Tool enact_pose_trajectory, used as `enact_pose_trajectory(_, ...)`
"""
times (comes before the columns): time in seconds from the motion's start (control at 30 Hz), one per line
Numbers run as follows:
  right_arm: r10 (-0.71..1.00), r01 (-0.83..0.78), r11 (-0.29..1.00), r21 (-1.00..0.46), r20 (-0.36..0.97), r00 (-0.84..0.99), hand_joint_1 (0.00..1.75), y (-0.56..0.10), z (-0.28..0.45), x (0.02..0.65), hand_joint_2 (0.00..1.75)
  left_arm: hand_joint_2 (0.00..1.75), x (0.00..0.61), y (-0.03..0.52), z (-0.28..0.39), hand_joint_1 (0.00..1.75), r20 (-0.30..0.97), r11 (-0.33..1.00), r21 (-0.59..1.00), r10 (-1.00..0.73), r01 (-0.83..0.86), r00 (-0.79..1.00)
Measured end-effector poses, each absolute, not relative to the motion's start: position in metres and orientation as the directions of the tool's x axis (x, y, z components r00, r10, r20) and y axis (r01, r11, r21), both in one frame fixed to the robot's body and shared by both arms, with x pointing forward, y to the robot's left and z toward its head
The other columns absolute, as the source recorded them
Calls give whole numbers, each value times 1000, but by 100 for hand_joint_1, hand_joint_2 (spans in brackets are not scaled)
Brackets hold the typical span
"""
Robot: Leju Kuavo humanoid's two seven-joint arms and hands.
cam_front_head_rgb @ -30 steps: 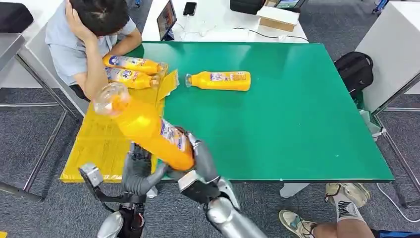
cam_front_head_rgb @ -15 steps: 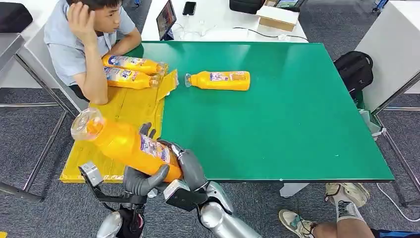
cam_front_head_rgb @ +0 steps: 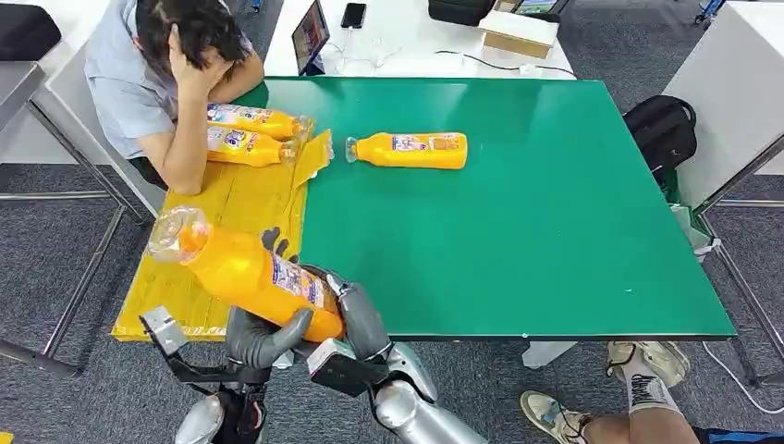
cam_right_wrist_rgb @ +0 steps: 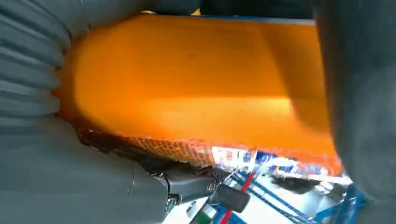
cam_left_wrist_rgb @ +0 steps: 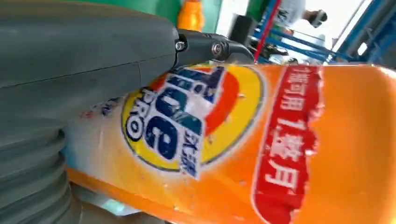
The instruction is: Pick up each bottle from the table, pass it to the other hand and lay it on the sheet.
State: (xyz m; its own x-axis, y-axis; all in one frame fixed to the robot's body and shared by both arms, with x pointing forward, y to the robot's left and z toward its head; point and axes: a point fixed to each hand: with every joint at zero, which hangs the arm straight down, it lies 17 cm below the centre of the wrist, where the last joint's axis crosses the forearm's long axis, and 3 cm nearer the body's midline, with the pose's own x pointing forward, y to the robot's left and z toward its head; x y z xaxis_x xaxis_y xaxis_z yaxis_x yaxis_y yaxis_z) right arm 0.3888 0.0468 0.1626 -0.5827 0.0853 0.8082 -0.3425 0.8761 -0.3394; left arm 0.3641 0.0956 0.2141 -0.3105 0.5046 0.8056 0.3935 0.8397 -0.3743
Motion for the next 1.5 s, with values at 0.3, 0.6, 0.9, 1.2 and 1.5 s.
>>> enact_pose_trajectory(0.3, 225, -372, 768, -522, 763, -607, 0, 62, 133, 391, 0, 175, 366, 98, 194, 175, 852, 844, -345, 466, 411, -240)
enact_pose_trajectory(0.6, 354, -169, 772, -613, 636, -686, 0, 37, 131, 384, 0, 175, 394, 132, 183, 175, 863, 875, -387, 455, 292, -218)
enact_pose_trajectory(0.9, 395, -111, 779, -618, 620, -679, 0, 9, 121, 378, 0, 175, 403, 162, 175, 175, 868, 891, -404, 445, 207, -221)
enact_pose_trajectory(1.2, 437, -21, 786, -618, 579, -688, 0, -9, 128, 376, 0, 175, 415, 202, 179, 175, 902, 954, -298, 288, 18, -322)
enact_pose_trajectory(1.5, 423, 135, 859, -493, 537, -730, 0, -34, 197, 363, 0, 175, 444, 265, 238, 175, 689, 766, 375, -607, -522, -396)
